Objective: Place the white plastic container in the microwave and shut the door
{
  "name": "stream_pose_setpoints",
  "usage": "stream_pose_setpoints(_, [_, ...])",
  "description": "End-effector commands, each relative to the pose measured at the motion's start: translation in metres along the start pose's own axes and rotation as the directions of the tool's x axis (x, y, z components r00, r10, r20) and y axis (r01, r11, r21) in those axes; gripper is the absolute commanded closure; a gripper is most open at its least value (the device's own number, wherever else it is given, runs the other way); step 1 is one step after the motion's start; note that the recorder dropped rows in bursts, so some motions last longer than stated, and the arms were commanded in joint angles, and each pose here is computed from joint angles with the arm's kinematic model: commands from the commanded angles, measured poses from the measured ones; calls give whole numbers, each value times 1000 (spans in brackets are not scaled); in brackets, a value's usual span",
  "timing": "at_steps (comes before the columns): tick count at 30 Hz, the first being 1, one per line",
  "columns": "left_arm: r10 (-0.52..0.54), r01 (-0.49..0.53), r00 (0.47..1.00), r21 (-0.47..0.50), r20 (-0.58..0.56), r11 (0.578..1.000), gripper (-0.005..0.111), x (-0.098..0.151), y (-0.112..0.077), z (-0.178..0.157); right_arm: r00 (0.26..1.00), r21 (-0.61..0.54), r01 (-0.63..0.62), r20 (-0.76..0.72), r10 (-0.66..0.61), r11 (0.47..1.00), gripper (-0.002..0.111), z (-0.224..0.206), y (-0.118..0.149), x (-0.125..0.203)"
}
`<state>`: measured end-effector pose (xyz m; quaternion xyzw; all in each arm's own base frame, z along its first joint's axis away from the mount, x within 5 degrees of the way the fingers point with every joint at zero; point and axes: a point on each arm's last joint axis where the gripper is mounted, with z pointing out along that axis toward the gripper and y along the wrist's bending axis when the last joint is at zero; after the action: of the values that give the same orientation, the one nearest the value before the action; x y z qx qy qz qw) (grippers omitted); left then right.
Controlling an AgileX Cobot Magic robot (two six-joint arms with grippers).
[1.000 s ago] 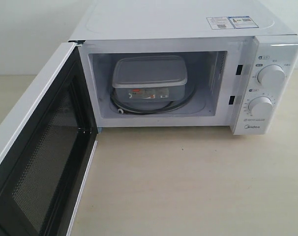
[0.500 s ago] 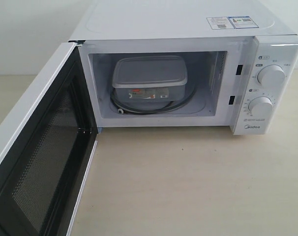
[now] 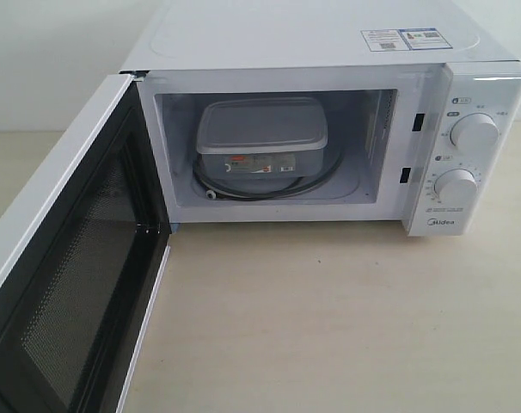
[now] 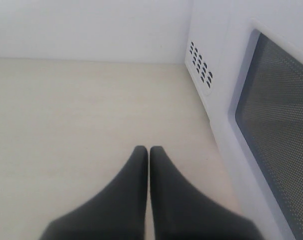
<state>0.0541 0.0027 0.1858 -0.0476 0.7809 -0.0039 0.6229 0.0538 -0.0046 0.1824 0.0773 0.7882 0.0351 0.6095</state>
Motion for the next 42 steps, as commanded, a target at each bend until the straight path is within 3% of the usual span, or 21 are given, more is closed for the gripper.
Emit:
stream_pose_setpoints(1, [-10, 10, 1000, 3, -2, 1000, 103, 1, 0, 0, 1000, 4, 18, 6, -18, 1000, 108, 0, 0, 0])
stream_pose_setpoints(26, [-30, 30, 1000, 9, 1, 1000, 103, 0, -1, 0, 1000, 4, 18, 6, -18, 1000, 108, 0, 0, 0])
stream_pose_setpoints(32, [-33, 31, 994, 23, 104, 999, 103, -47, -4, -21, 1000, 4, 18, 6, -18, 1000, 108, 0, 0, 0])
stream_pose_setpoints(36, [-106, 90, 970, 81, 220, 993, 103, -86, -10, -43, 1000, 4, 18, 6, -18, 1000, 108, 0, 0, 0])
stream_pose_setpoints(39, [-176, 143, 947, 139, 269, 980, 103, -103, -14, -56, 1000, 4, 18, 6, -18, 1000, 108, 0, 0, 0])
stream_pose_setpoints(42, [-176, 136, 932, 143, 316, 980, 103, -113, -14, -63, 1000, 4, 18, 6, -18, 1000, 108, 0, 0, 0])
